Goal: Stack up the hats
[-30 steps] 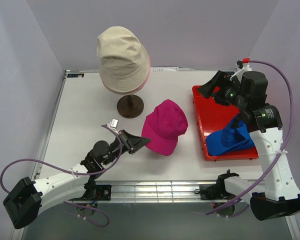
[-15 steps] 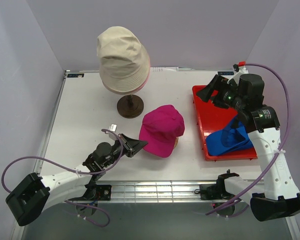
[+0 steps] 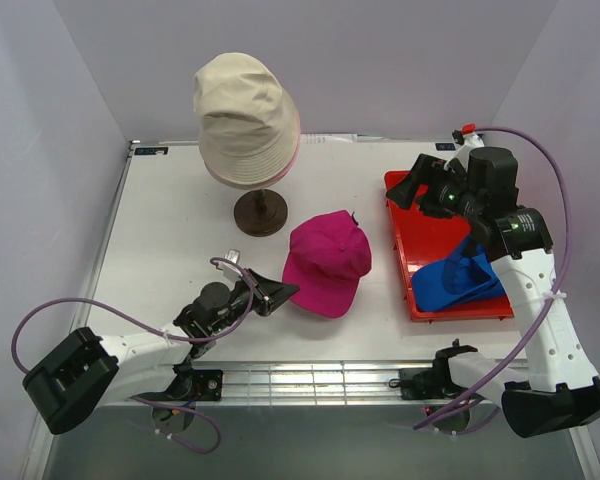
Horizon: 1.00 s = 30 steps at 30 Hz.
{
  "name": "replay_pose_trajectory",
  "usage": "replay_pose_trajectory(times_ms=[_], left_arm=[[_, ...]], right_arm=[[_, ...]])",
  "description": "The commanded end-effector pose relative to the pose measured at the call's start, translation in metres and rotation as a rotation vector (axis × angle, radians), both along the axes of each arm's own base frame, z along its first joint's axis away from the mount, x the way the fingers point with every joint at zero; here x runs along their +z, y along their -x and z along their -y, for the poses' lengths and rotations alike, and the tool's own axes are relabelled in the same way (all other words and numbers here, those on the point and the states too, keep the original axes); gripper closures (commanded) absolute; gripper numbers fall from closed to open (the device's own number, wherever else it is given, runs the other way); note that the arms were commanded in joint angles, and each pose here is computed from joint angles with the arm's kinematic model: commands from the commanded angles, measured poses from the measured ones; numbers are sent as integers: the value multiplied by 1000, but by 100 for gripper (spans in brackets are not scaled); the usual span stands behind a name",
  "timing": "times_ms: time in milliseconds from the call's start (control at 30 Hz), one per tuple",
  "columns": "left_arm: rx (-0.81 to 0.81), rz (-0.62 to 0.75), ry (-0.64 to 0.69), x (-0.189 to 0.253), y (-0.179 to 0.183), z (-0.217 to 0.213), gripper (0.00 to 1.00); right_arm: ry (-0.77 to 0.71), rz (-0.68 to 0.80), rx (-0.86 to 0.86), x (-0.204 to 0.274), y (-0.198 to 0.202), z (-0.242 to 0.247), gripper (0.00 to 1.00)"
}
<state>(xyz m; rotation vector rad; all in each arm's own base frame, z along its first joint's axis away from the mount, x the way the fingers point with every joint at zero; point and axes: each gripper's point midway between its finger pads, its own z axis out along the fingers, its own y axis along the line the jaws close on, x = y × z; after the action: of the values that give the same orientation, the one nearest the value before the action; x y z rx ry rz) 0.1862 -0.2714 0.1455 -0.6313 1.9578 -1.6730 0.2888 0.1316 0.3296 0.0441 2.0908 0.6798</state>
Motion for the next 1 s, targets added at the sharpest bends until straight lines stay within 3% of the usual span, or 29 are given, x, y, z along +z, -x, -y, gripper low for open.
replay_pose_trajectory(times_ms=[0,300,433,667,967], left_arm=[[13,-68,-76,-26,-2,-5,95],[12,-91,-126,-40,8,-15,59],[15,-102,-139,-45,12,-19,51],[17,-99,-172,-46,13,-23,43],[34,-105,-262,-54,14,-33,41]], right_arm=[[44,9,23,-5,0,-2,18],[70,-4,42,-12,-1,-8,18],[73,-13,60,-17,1,-14,18],[123,-33,24,-27,-3,-9,18],[198,-88,-31,-45,-8,3,18]])
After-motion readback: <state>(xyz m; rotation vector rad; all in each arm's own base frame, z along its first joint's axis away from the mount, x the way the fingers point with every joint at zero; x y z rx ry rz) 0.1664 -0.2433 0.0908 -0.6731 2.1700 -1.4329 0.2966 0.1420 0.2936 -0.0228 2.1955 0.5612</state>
